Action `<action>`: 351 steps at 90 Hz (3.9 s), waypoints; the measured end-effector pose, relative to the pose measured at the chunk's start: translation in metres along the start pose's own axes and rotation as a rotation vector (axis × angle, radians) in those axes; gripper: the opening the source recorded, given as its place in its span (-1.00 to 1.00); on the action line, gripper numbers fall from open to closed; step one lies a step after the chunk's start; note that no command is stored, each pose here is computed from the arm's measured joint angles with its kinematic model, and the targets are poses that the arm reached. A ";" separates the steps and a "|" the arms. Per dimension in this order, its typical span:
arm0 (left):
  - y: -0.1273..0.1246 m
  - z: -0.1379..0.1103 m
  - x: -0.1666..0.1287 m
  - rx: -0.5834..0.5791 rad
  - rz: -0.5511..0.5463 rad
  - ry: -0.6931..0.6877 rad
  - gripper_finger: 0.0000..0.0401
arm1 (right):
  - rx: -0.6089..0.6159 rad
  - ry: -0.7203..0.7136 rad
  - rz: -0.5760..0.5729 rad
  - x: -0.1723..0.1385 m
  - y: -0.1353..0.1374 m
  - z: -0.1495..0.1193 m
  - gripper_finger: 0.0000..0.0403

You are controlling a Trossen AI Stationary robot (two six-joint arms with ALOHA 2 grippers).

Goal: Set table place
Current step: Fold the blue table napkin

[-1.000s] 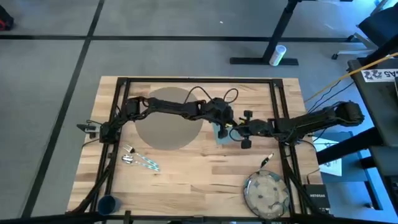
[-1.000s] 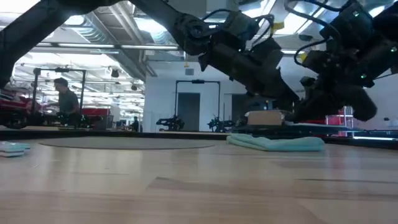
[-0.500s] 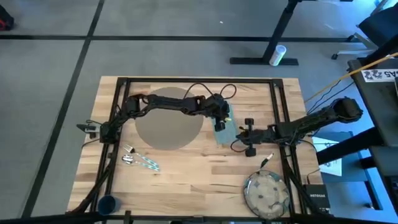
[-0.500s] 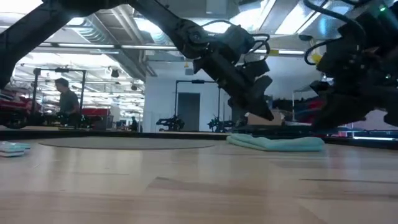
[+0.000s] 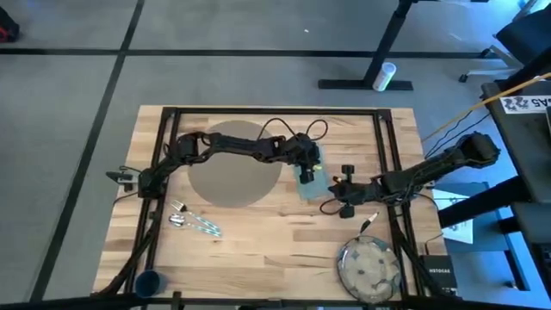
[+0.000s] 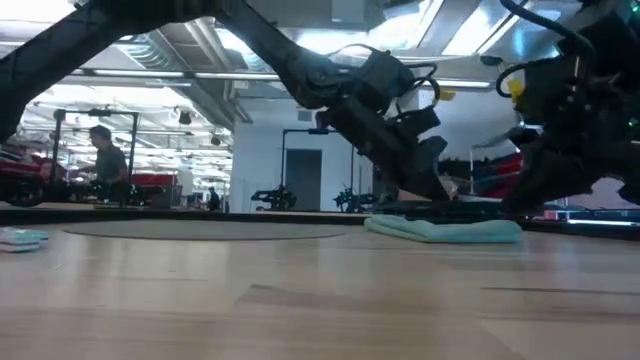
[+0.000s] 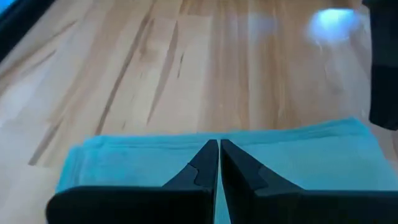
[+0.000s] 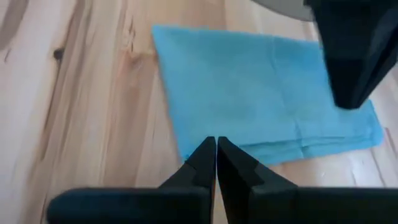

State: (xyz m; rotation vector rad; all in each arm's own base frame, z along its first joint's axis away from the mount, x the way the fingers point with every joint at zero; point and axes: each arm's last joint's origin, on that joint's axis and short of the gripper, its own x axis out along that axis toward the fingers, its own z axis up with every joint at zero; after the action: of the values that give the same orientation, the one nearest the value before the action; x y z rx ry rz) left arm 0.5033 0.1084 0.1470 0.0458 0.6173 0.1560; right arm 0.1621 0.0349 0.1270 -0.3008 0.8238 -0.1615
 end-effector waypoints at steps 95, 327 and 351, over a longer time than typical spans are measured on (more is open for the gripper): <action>0.030 -0.035 0.026 -0.066 0.042 0.047 -1.00 | 0.064 0.060 0.079 0.026 0.015 -0.004 -1.00; -0.080 -0.066 -0.176 0.189 0.015 0.648 -1.00 | -0.083 -0.121 0.087 0.011 0.009 0.032 -1.00; -0.068 -0.066 -0.169 0.156 0.141 0.564 -1.00 | -0.045 -0.125 -0.053 0.018 0.002 0.034 -1.00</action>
State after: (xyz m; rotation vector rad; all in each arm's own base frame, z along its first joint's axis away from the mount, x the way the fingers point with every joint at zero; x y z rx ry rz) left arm 0.3387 0.0140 0.1839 0.2014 1.1899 0.2605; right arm 0.1990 0.0391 0.1357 -0.3712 0.6969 -0.1721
